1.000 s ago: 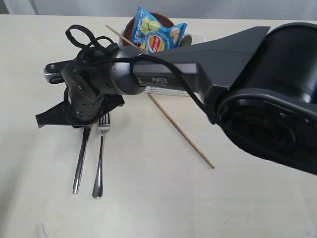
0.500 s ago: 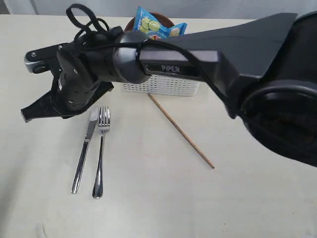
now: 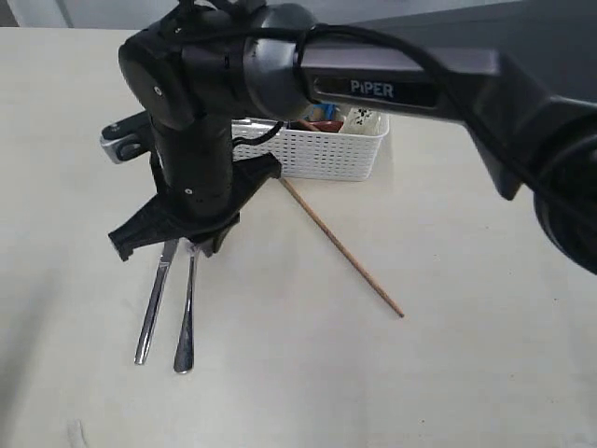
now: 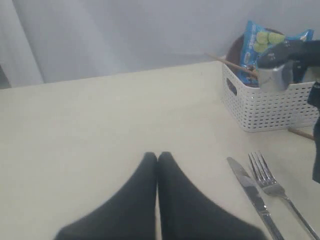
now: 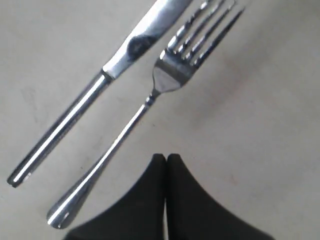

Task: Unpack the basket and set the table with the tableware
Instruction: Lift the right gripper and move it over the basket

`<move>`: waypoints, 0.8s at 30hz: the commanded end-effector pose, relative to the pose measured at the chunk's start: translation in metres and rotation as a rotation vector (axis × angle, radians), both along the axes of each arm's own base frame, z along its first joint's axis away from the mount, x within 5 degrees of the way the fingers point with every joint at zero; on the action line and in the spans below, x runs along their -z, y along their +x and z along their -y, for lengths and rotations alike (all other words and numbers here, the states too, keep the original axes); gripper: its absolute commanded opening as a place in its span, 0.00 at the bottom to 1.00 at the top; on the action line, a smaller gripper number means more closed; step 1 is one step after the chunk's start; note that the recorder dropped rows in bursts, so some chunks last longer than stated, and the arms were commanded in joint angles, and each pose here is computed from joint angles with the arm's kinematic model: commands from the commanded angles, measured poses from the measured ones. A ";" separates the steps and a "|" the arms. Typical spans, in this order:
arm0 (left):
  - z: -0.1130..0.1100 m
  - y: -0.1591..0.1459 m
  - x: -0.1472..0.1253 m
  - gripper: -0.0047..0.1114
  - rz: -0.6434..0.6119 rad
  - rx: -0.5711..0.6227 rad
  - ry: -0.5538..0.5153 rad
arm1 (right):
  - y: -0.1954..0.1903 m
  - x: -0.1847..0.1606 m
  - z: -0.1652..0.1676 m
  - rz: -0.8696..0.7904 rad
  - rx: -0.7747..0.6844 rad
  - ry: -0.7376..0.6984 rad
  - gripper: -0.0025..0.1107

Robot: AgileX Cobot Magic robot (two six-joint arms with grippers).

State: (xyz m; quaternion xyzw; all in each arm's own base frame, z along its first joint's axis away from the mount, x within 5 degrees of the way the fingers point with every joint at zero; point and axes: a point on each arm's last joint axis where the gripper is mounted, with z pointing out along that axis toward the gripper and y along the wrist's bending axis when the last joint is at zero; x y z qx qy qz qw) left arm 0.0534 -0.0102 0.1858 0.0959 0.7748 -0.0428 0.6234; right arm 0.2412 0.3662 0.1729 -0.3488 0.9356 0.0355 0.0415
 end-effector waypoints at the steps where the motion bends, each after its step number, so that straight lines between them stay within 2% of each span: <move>1: 0.000 0.000 0.000 0.04 0.009 -0.001 0.000 | 0.002 0.005 0.013 0.010 -0.016 -0.074 0.02; 11: 0.000 0.000 0.000 0.04 0.009 -0.001 0.000 | 0.016 -0.008 0.043 0.031 0.006 -0.075 0.02; 20: 0.000 0.000 0.000 0.04 0.009 -0.001 0.000 | 0.037 -0.011 0.103 0.011 0.113 -0.108 0.02; 24: 0.000 0.000 0.000 0.04 0.009 -0.001 0.000 | 0.043 -0.021 0.121 0.051 0.125 -0.061 0.02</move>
